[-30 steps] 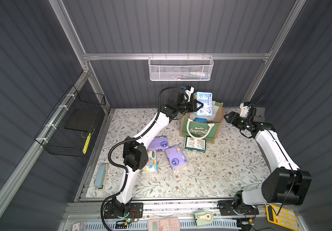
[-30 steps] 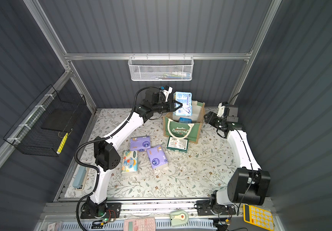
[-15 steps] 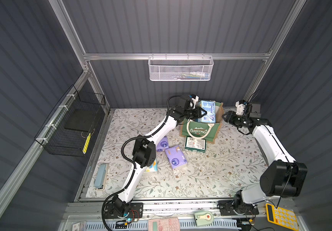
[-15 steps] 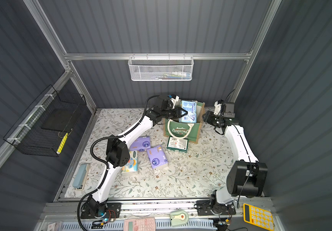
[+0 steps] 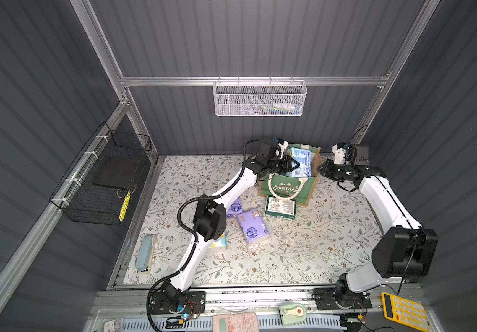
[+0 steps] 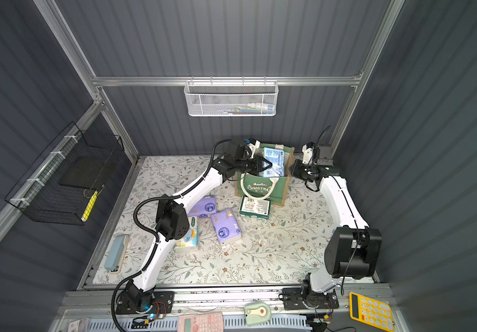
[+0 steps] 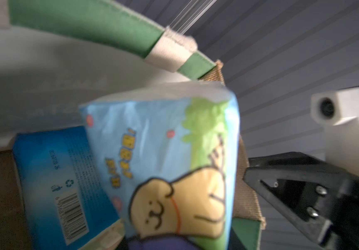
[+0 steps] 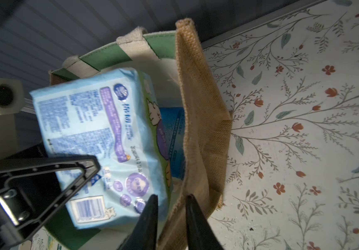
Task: Put tissues into the canvas bag
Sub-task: Place the pack of facial tissues in the canvas bag.
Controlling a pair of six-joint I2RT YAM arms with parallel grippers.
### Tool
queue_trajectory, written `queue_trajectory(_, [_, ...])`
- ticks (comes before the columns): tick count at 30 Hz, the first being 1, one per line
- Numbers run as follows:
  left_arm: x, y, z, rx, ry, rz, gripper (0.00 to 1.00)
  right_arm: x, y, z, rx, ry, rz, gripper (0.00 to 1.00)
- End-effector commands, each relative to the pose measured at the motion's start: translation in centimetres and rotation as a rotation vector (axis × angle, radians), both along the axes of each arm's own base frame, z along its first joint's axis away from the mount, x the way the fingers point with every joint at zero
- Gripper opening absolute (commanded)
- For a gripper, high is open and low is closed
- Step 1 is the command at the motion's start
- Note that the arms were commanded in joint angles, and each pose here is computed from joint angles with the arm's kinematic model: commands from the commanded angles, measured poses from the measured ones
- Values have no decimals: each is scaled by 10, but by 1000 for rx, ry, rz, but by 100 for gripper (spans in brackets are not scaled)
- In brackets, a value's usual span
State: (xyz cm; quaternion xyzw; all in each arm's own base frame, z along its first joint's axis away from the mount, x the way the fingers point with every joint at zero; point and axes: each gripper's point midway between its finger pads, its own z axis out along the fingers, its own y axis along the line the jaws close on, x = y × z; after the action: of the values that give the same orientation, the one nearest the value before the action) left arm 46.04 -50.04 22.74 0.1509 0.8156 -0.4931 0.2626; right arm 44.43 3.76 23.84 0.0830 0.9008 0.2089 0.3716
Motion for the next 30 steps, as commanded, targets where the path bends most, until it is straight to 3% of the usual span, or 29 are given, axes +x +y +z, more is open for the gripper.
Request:
queue_trajectory(1, [-1, -2, -12, 38, -2, -7, 40, -1, 2, 1, -11, 11, 13, 20])
queue_trajectory(13, [-7, -9, -59, 104, 53, -39, 45, -13, 16, 2, -3, 13, 51, 0])
queue_trajectory(24, [-12, -8, -107, 186, 119, -51, 52, -24, 27, -1, 1, 10, 75, 0])
queue_trajectory(30, [-10, -6, -119, 213, 120, -37, 60, -30, 33, 0, 23, -2, 83, 0])
